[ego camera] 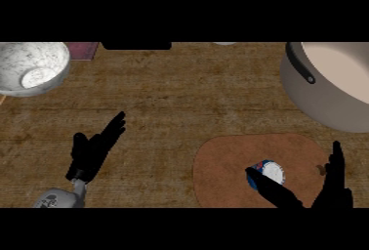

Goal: Pick the can from the cutting board and place it in the pot

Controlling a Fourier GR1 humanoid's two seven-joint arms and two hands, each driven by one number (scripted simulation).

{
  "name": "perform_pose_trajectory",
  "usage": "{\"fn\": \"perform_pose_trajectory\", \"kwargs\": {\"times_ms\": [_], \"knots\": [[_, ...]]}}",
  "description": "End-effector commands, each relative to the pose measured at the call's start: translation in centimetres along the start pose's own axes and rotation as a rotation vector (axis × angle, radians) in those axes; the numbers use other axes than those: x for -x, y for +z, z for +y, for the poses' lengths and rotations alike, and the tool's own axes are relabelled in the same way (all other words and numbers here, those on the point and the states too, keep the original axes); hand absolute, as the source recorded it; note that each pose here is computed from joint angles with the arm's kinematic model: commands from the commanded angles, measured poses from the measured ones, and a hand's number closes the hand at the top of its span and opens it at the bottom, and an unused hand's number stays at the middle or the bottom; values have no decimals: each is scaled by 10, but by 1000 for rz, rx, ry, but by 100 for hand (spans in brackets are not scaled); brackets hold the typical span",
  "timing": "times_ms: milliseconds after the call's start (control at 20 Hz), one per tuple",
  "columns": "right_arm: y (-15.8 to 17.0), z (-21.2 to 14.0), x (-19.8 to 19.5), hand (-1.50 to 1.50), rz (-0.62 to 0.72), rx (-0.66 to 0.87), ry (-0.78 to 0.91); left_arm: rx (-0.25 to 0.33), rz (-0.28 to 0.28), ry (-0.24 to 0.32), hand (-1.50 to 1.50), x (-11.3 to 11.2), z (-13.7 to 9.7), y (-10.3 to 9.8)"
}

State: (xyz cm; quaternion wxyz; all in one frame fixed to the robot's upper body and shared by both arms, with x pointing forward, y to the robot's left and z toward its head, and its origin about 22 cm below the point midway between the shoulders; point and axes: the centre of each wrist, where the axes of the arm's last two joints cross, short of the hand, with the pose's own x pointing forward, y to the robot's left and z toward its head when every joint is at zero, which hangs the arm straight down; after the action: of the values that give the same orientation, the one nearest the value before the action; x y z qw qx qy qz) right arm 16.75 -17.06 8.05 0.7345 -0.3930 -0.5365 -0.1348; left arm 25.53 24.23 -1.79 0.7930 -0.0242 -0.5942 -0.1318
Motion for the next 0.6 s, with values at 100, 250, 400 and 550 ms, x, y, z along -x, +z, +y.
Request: {"fn": "perform_pose_trajectory", "kwargs": {"times_ms": [100, 250, 400, 550], "knots": [[6, 17, -11, -150, 181, -163, 165, 6, 11, 4, 0, -2, -11, -7], [14, 16, 6, -150, 193, -165, 143, -1, -9, 11, 0, 7, 4, 8], [9, 1, 28, -150, 186, -103, 160, -12, -7, 0, 0, 7, 21, 4], [4, -6, 28, -150, 159, -57, 158, -3, 1, 28, 0, -2, 7, 0]]}}
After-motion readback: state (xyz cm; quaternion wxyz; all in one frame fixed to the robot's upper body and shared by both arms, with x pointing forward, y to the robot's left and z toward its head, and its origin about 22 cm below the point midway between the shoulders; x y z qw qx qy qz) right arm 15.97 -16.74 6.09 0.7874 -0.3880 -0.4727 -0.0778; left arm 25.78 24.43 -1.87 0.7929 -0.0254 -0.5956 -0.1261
